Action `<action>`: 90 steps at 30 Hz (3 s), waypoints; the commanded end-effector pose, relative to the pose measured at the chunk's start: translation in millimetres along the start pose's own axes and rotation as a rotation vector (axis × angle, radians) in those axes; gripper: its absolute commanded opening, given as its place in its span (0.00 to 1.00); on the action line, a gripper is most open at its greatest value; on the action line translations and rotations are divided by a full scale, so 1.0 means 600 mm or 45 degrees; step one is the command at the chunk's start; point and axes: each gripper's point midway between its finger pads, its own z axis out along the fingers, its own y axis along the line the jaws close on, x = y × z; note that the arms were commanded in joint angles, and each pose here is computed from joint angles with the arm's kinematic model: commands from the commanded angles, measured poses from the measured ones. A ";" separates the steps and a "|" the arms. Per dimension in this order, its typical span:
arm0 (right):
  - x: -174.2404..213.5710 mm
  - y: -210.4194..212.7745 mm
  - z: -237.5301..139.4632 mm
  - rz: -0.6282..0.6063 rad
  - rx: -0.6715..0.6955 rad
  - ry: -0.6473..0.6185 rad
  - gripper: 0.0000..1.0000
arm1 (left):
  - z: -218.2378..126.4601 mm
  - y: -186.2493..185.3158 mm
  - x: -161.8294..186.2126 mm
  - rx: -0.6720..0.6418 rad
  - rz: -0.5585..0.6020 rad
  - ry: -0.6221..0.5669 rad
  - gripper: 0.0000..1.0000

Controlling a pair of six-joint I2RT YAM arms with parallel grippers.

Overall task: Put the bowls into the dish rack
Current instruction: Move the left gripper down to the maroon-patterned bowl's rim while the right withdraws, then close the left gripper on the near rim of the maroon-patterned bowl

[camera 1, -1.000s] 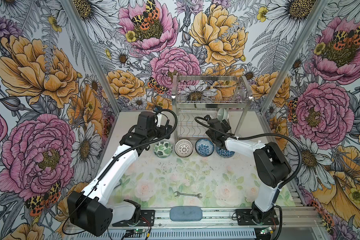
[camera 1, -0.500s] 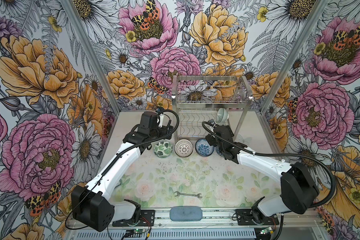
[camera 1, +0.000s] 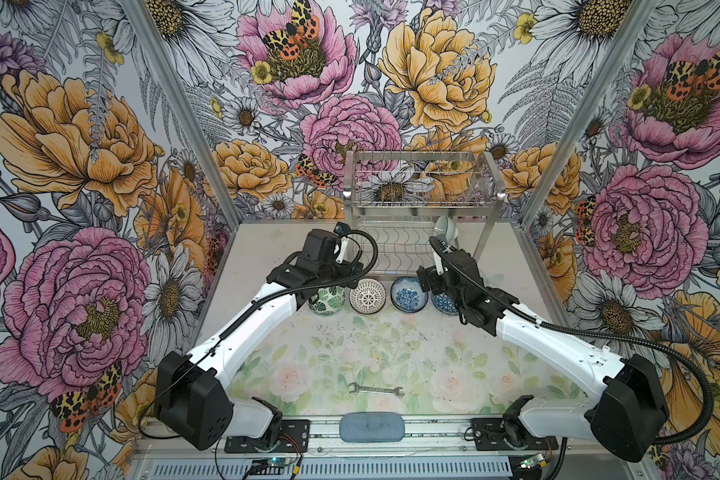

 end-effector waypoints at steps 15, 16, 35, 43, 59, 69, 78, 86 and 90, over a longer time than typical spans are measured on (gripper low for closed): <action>-0.040 -0.044 -0.068 0.161 -0.073 -0.107 1.00 | 0.031 -0.027 0.041 -0.036 -0.250 0.031 0.98; -0.038 -0.049 -0.072 0.169 -0.071 -0.107 1.00 | 0.030 -0.024 0.051 -0.052 -0.273 0.033 0.98; -0.003 -0.054 -0.041 0.160 -0.073 -0.029 1.00 | 0.087 -0.021 0.124 -0.165 -0.196 0.111 0.65; 0.009 -0.057 -0.034 0.145 -0.052 -0.011 0.99 | 0.135 -0.005 0.143 -0.186 -0.182 0.156 0.50; 0.020 -0.076 -0.027 0.131 0.012 0.003 0.99 | 0.172 -0.004 0.136 -0.108 -0.209 0.147 0.39; 0.021 -0.085 -0.033 0.129 0.040 -0.007 0.99 | 0.191 -0.009 0.151 -0.080 -0.205 0.189 0.30; 0.023 -0.089 -0.031 0.122 0.055 0.000 0.99 | 0.190 0.000 0.138 -0.072 -0.223 0.170 0.22; 0.027 -0.090 -0.026 0.119 0.063 0.013 0.99 | 0.185 0.000 0.136 -0.073 -0.224 0.164 0.12; 0.028 -0.090 -0.024 0.121 0.062 0.015 0.99 | 0.179 0.001 0.133 -0.076 -0.232 0.154 0.08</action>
